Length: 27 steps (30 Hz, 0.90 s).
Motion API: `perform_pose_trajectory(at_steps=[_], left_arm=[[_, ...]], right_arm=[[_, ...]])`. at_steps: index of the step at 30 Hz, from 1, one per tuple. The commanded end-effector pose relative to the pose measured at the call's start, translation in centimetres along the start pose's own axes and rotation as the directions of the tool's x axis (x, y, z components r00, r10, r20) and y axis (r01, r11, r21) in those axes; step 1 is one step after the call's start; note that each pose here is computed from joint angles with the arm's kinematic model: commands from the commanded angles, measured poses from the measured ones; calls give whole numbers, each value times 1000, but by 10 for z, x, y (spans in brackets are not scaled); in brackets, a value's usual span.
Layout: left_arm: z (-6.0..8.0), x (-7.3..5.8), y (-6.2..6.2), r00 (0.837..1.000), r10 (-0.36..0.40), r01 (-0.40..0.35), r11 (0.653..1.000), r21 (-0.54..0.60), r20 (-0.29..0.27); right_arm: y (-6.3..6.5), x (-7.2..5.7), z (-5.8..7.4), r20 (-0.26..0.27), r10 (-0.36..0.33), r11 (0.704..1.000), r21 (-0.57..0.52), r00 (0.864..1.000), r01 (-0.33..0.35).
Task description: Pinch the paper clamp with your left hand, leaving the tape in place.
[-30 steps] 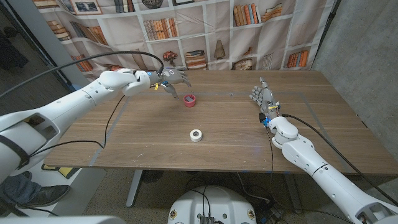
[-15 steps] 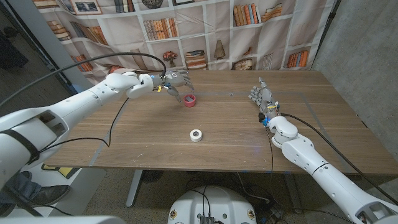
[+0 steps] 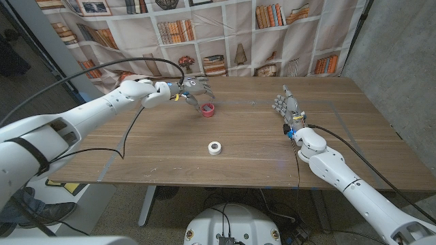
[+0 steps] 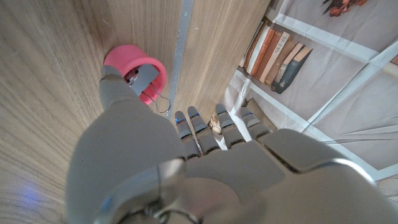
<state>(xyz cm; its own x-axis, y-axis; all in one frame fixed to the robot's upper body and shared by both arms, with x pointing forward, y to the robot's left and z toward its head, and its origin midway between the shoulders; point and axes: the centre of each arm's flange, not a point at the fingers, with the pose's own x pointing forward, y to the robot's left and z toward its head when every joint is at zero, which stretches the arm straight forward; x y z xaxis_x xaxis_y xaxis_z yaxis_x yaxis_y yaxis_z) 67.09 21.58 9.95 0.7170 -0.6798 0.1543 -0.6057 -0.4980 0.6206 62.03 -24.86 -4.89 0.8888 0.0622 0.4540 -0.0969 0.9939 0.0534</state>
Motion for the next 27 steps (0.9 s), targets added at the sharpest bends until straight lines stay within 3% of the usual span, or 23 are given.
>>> perform_pose_trajectory(at_steps=[1, 27], left_arm=[[2, 10, -5, 1000, 4, -4, 1000, -25, 1], [11, 15, -4, 1000, -2, 3, 998, -60, 12]], right_arm=[[-3, -2, -2, -7, -8, 1000, 5, 1000, 8], [-8, -5, -3, -14, -11, 1000, 3, 1000, 11]])
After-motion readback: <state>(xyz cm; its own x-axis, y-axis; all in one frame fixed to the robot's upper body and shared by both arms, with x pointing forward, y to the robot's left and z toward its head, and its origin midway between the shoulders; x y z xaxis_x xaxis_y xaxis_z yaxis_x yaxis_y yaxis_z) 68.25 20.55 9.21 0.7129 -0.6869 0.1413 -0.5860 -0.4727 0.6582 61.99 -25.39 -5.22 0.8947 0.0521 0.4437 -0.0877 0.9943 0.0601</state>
